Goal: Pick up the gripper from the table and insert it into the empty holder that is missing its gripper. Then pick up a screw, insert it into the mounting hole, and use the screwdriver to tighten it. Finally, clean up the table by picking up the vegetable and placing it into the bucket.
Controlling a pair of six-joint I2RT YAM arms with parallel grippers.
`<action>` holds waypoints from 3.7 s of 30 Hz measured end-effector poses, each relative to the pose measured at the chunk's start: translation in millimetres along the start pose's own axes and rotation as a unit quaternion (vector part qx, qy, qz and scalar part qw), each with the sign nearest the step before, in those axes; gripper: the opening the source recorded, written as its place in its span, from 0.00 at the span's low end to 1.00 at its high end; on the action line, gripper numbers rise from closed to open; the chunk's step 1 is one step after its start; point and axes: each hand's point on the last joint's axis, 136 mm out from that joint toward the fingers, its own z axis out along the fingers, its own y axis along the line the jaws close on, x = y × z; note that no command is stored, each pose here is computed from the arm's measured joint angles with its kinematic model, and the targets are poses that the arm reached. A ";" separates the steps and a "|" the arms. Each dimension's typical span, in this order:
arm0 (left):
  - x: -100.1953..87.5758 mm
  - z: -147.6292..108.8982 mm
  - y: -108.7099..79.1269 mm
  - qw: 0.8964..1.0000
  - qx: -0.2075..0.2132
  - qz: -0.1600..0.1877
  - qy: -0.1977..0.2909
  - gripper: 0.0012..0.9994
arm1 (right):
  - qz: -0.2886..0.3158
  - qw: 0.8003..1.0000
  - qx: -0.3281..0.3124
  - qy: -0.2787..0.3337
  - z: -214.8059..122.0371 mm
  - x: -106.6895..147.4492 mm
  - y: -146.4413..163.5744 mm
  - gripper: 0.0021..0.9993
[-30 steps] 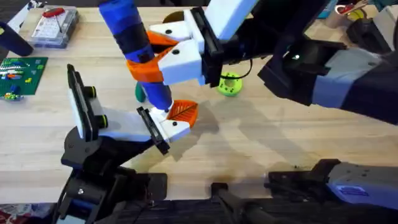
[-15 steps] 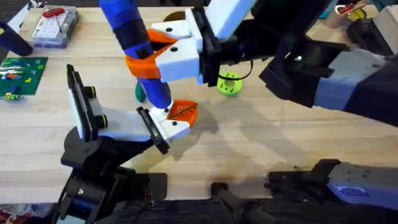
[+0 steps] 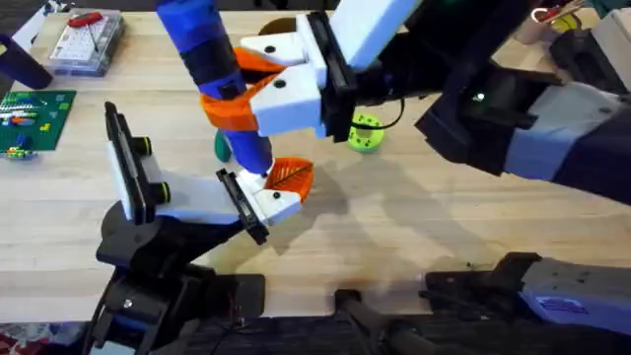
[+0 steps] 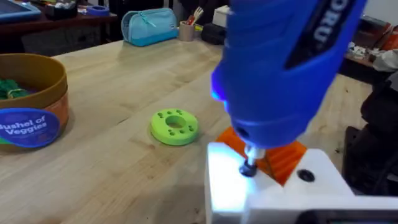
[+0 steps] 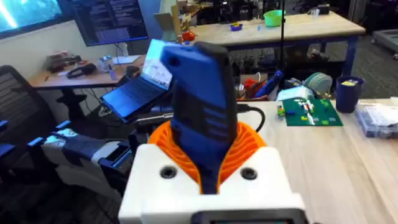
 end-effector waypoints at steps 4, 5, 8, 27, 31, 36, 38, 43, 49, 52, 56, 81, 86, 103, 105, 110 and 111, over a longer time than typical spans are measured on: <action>-0.1 0.0 0.3 1.000 -0.001 0.000 0.000 0.02 | -0.007 1.000 -0.002 -0.004 -1.6 -5.4 4.3 0.08; -0.1 0.0 0.4 1.000 -0.001 0.000 0.000 0.02 | -0.009 1.000 -0.003 -0.005 -1.9 -6.8 5.4 0.08; -0.1 0.0 0.5 1.000 -0.001 0.000 0.000 0.02 | -0.012 1.000 -0.004 -0.007 -2.5 -9.2 7.3 0.08; -0.1 0.0 0.5 1.000 -0.001 0.000 0.000 0.02 | -0.030 1.000 -0.001 -0.008 -1.9 -9.8 6.8 0.08; -0.1 0.0 0.5 1.000 -0.001 0.000 0.000 0.02 | -0.031 0.999 0.002 -0.006 1.0 -7.8 7.6 0.08; -0.1 0.0 0.5 1.000 -0.001 0.000 0.000 0.02 | -0.033 0.999 -0.001 -0.006 3.7 -6.9 10.3 0.08; -0.1 0.0 0.5 1.000 -0.001 0.000 0.000 0.02 | -0.034 0.999 -0.001 -0.005 3.8 -6.7 10.2 0.08; -0.1 0.0 0.5 1.000 -0.002 0.000 0.000 0.02 | -0.035 0.999 0.000 -0.005 3.9 -6.6 9.7 0.08; -0.1 0.0 0.5 1.000 -0.001 0.000 0.000 0.02 | -0.035 0.999 0.000 -0.005 3.8 -6.7 9.6 0.08; -0.1 0.0 0.5 1.000 -0.001 0.000 0.000 0.02 | -0.035 0.999 0.000 -0.005 3.8 -6.4 9.5 0.08; -0.1 0.0 0.5 1.000 -0.001 0.000 0.000 0.02 | -0.031 1.000 0.001 -0.001 3.8 -4.1 9.0 0.08; -0.2 0.0 0.6 1.000 -0.002 0.000 0.000 0.02 | -0.045 0.999 0.014 -0.004 3.4 -4.6 4.4 0.08; -0.2 0.0 0.6 1.000 -0.002 0.000 0.000 0.02 | -0.044 0.999 0.015 -0.003 3.3 -4.4 4.2 0.08; -0.1 0.0 0.5 1.000 -0.002 0.000 0.000 0.02 | -0.028 0.999 0.017 0.009 3.3 3.1 2.7 0.08; -0.1 0.0 0.5 1.000 -0.002 0.000 0.000 0.02 | -0.027 0.999 0.017 0.010 3.2 3.6 2.4 0.08; 0.3 0.0 0.5 1.000 -0.001 -0.001 0.001 0.02 | -0.019 0.999 0.022 0.014 3.1 6.5 0.8 0.08; 0.3 0.0 0.4 1.000 -0.001 -0.001 0.001 0.02 | -0.018 0.999 0.023 0.015 3.0 6.6 0.4 0.08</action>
